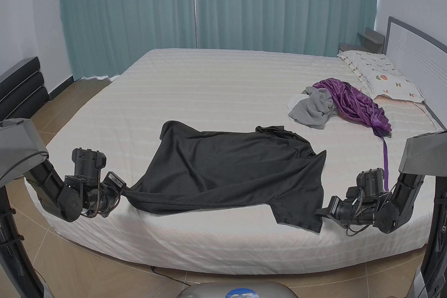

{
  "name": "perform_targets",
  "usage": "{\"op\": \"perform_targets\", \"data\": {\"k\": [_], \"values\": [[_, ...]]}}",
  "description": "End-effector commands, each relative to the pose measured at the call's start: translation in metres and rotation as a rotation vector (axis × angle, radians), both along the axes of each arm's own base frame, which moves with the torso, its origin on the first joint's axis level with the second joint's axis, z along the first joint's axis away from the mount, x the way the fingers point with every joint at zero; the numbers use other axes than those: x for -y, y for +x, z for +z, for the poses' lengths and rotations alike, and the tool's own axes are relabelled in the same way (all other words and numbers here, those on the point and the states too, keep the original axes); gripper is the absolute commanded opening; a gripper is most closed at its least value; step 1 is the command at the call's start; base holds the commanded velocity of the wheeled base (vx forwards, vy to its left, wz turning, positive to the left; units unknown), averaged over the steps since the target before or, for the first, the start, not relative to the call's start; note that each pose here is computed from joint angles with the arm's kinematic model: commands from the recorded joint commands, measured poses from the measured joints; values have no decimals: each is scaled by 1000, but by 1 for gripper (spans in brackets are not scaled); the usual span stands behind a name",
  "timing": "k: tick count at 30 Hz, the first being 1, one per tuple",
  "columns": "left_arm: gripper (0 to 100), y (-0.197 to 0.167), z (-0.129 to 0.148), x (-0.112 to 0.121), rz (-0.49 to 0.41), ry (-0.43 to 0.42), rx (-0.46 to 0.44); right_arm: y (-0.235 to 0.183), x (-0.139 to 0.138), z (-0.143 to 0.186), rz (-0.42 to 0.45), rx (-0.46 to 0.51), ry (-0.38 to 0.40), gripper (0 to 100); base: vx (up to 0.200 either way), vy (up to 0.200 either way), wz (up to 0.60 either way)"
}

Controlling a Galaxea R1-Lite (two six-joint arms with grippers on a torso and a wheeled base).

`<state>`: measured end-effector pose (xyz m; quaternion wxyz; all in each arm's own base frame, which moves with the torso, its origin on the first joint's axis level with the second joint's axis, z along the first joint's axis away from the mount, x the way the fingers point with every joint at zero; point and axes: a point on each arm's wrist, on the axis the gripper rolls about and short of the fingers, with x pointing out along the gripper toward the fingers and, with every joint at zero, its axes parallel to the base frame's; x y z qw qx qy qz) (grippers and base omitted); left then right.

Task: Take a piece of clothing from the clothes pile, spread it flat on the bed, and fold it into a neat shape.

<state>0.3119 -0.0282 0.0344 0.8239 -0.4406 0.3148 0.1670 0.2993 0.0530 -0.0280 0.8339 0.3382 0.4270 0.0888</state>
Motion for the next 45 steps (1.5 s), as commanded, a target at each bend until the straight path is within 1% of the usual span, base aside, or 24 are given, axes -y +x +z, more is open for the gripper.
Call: {"op": "perform_targets", "data": {"k": [1,5,9,12,31,32,37,39,41,45], "values": [[0,0,0,0,0,0,2,-7,7,5,-20,-3,-2,0,0,0,0],[0,0,1,0,1,-1,2,-17,14,8,-22,-15,-8,0,0,0,0],[0,0,0,0,1,-1,1,-27,25,8,-16,-16,-44,0,0,0,0],[0,0,0,0,0,0,1,-30,30,11,-28,-13,-43,0,0,0,0],[0,-1,-3,3,-11,-3,-12,-34,33,4,-8,-41,-44,0,0,0,0],[100,-1,-4,4,-12,-5,-13,-33,33,4,-11,-37,-43,100,0,0,0],[100,-1,-4,5,-16,-6,-15,-34,33,11,-15,-21,-23,100,0,0,0],[100,-1,-3,5,-16,-6,-12,-35,33,18,-18,1,-17,100,0,0,0],[100,-1,-1,5,-16,-7,-4,-36,34,23,-31,12,-5,100,0,0,0],[100,-4,6,4,-13,-7,14,-35,40,39,-96,45,41,100,0,0,0]]}}
